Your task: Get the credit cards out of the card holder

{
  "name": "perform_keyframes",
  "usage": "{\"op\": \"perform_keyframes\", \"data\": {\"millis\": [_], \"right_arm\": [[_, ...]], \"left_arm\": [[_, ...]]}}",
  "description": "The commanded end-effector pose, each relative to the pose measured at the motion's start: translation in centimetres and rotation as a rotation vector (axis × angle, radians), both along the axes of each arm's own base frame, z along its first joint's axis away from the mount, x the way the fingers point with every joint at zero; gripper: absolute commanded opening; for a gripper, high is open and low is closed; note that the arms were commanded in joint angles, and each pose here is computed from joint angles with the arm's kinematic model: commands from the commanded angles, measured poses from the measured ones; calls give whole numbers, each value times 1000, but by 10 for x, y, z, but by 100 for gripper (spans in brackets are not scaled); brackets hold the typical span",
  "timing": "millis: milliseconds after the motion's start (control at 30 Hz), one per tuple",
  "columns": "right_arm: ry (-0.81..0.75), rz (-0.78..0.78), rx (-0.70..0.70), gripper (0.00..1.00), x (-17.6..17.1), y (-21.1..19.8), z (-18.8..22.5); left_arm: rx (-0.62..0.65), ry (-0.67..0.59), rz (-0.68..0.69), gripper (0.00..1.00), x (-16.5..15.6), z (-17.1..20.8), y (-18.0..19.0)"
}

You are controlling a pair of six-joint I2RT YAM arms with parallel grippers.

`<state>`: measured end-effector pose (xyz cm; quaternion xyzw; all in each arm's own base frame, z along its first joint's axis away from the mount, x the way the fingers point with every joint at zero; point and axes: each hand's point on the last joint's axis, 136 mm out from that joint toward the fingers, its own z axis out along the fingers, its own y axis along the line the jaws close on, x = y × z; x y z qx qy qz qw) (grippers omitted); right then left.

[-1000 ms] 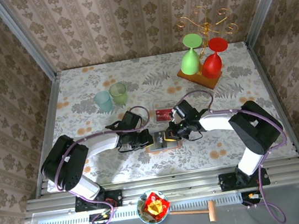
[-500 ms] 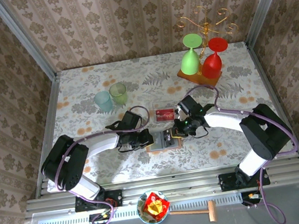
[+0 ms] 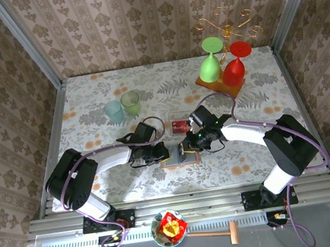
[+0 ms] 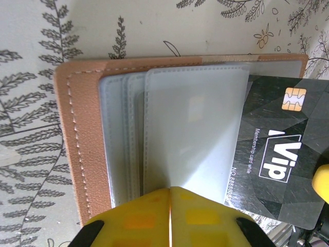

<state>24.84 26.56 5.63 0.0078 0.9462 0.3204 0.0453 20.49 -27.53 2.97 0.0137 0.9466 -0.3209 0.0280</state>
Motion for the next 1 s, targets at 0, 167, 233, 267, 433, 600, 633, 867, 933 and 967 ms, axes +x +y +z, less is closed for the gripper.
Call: {"op": "perform_keyframes", "data": {"millis": [0, 167, 233, 267, 433, 600, 633, 867, 933, 967], "right_arm": [[8, -30, -36, 13, 0, -5, 4], [11, -32, -49, 13, -1, -7, 0], [11, -33, -48, 11, -1, -7, -1], [8, -34, -50, 10, 0, -7, -1], [6, -26, -81, 6, -2, -12, -4], [13, -13, -129, 4, -8, -22, -12], [12, -11, -133, 4, -9, -23, -13], [0, -9, -122, 4, -9, -22, -7], [-13, -7, -116, 4, -8, -21, -1], [-19, -4, -112, 4, -7, -20, 2]], "left_arm": [[21, 25, -8, 9, -6, -10, 4], [18, 21, -8, 9, -5, -8, 3], [18, 23, -7, 9, -5, -8, 3], [17, 21, -7, 9, -5, -7, 3], [19, 18, 2, 9, -7, -5, 6], [20, 10, 16, 10, -11, -3, 9], [20, 8, 19, 10, -11, -3, 10], [12, -13, 25, 12, -9, 9, 10], [11, -30, 29, 13, -6, 14, 10], [9, -38, 32, 13, -5, 17, 10]]}}
